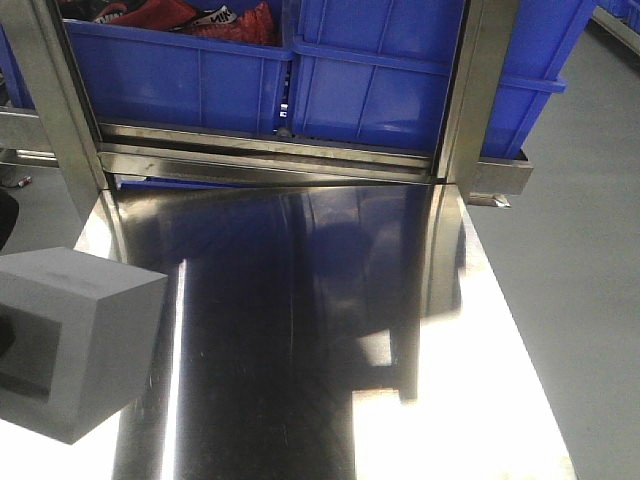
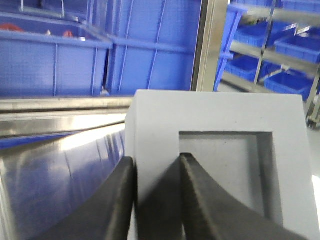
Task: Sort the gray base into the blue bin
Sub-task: 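Lift the gray block with the left gripper toward the robot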
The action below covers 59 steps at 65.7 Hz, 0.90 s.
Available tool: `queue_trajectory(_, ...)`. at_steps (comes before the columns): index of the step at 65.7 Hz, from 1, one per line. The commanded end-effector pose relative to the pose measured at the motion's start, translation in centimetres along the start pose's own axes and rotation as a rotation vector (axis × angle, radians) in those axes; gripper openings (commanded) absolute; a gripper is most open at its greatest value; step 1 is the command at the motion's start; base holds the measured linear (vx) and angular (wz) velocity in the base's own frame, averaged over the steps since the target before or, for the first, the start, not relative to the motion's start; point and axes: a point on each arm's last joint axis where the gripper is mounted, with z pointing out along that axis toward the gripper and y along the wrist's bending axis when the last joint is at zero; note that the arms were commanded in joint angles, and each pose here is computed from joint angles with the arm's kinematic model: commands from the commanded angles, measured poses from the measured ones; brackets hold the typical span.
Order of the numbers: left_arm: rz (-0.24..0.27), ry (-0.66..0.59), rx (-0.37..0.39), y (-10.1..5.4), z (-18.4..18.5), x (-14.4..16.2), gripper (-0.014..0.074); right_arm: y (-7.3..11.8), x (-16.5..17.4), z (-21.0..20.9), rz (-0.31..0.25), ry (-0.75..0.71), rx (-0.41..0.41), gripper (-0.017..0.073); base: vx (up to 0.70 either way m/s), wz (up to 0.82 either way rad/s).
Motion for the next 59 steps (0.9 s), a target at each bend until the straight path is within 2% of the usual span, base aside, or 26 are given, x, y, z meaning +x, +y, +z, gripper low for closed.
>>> queue_trajectory(1, -0.008, -0.18, 0.009, -0.12, -0.9, -1.87, -0.0006, 0.0, -0.25, -0.02, -0.011, -0.072, 0.003, -0.0009, 0.0, 0.0)
queue_trajectory(59, -0.008, -0.171, 0.011, -0.14, -1.04, -1.78, -0.0006, 0.0, -0.25, -0.01, -0.011, -0.071, 0.003, -0.0009, 0.0, 0.0)
